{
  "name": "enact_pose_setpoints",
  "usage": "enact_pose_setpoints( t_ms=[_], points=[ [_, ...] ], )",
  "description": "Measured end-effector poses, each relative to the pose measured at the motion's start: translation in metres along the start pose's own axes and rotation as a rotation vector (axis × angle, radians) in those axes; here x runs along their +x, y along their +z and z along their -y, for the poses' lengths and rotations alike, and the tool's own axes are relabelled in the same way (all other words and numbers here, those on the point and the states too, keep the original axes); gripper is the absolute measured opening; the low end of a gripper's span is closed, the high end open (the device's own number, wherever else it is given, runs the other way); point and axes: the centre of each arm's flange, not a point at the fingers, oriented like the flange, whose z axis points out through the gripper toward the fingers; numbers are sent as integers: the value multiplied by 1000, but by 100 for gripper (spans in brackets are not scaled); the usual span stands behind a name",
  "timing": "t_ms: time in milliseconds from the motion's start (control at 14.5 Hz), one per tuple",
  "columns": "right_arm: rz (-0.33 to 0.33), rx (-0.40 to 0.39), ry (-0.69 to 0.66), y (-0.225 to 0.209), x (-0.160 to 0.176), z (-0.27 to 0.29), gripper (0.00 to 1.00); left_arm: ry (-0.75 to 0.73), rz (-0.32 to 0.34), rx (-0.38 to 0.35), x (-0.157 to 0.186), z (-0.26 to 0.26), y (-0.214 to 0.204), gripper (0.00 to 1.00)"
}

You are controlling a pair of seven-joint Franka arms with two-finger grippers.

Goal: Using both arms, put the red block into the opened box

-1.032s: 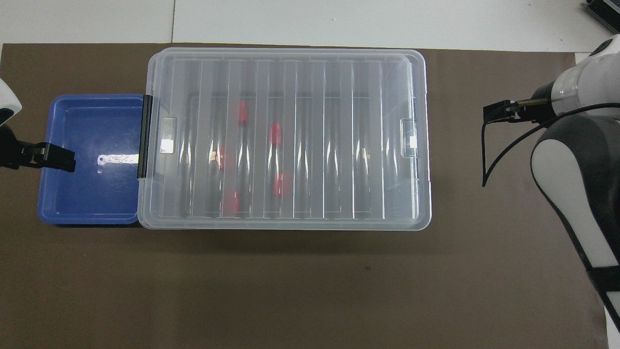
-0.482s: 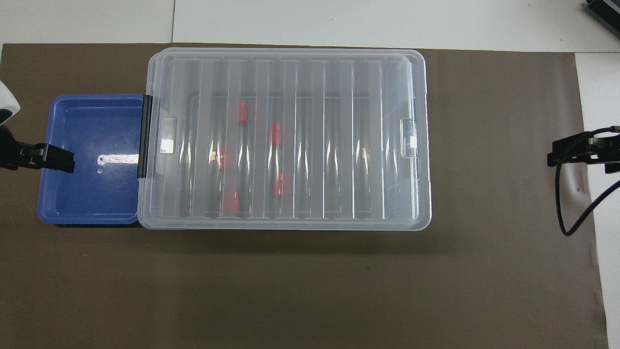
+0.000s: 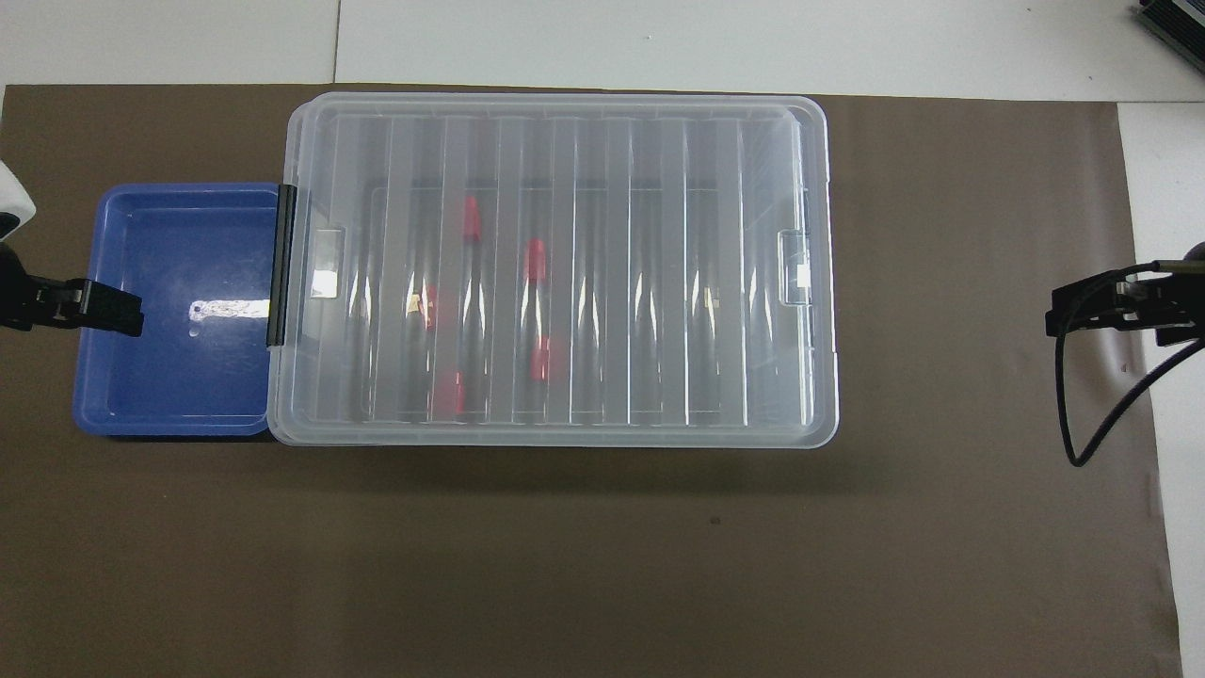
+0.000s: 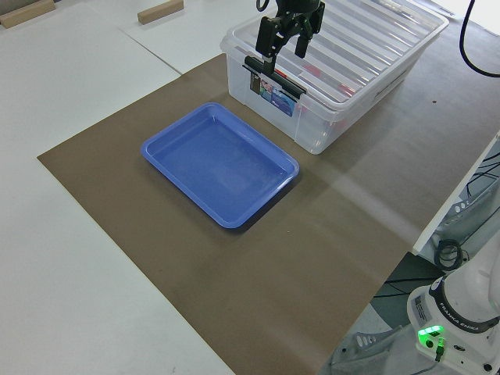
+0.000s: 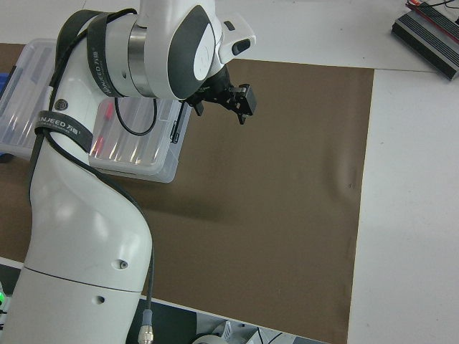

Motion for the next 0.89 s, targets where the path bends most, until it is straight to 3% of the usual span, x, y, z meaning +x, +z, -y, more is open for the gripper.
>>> enact_pose_setpoints(
  t_ms=[895],
  points=[
    [-4,0,-6,-9,-3,-1,100,0,0,0,0,0,0,100]
  ],
)
